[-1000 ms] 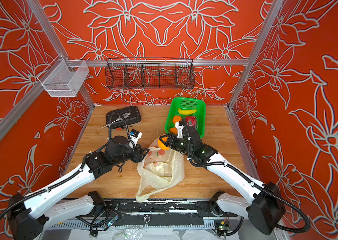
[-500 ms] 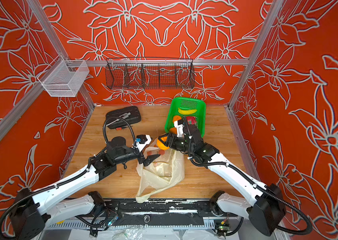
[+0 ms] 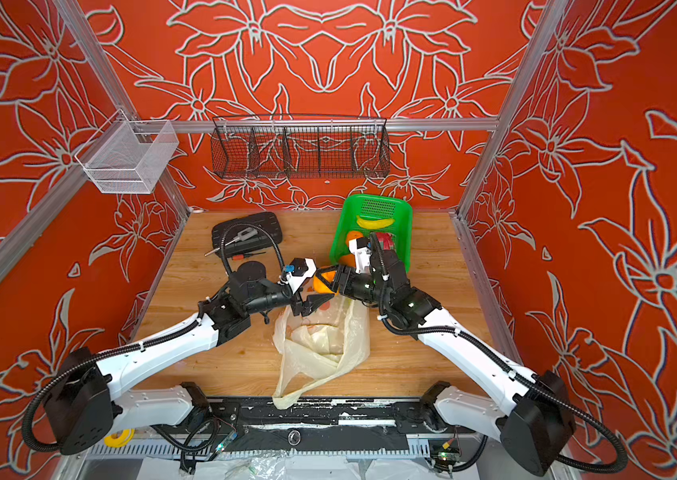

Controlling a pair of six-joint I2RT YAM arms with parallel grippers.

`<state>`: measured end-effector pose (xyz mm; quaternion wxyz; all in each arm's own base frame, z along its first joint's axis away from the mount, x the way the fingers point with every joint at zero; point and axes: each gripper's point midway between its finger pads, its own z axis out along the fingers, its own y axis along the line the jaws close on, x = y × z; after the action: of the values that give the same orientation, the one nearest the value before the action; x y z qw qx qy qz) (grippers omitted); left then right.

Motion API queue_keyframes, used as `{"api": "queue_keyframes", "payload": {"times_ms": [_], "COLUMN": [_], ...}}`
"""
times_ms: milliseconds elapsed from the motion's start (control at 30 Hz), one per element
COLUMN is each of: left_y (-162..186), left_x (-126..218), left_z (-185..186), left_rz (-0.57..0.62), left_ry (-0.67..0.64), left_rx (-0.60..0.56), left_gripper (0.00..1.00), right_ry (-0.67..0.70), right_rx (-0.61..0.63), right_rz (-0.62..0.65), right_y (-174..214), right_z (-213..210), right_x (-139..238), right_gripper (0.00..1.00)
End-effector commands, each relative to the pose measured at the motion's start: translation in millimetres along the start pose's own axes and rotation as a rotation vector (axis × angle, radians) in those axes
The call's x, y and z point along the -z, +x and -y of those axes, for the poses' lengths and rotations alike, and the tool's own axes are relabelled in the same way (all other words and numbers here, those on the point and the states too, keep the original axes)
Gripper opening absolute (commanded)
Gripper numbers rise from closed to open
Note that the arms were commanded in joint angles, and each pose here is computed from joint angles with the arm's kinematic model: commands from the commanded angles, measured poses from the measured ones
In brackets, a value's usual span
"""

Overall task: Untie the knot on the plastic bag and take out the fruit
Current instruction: 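Lift the orange out of the bag with the right gripper toward the basket, then carry the orange over the green basket with the right gripper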

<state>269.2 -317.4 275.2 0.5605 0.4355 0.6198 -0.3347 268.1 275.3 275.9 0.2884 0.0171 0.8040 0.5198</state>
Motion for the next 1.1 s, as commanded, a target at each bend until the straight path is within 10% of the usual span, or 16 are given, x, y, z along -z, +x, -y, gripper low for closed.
{"api": "queue_keyframes", "payload": {"times_ms": [0,200,900,1067], "left_y": [-13.4,-17.2,9.2,0.5], "left_x": [-4.7,-1.9,-14.7,4.4], "left_z": [7.6,-6.3,-30.0,-28.5], "left_rz": [0.034,0.023,-0.083,-0.028], "left_ry": [0.05,-0.034,-0.109,-0.153], "left_rx": [-0.006,0.037,0.176,0.153], "left_gripper": [0.6,0.51,0.44,0.44], "right_ry": [-0.047,-0.004,-0.165,0.01], "right_rx": [-0.006,-0.007,0.122,0.216], "right_rz": [-0.015,-0.002,0.148,0.154], "right_y": [5.0,8.9,-26.7,-46.8], "right_z": [-8.2,0.4,-83.5,-64.1], "right_x": [0.2,10.4,77.1,62.4], "right_gripper": [0.5,0.97,0.96,0.96]}}
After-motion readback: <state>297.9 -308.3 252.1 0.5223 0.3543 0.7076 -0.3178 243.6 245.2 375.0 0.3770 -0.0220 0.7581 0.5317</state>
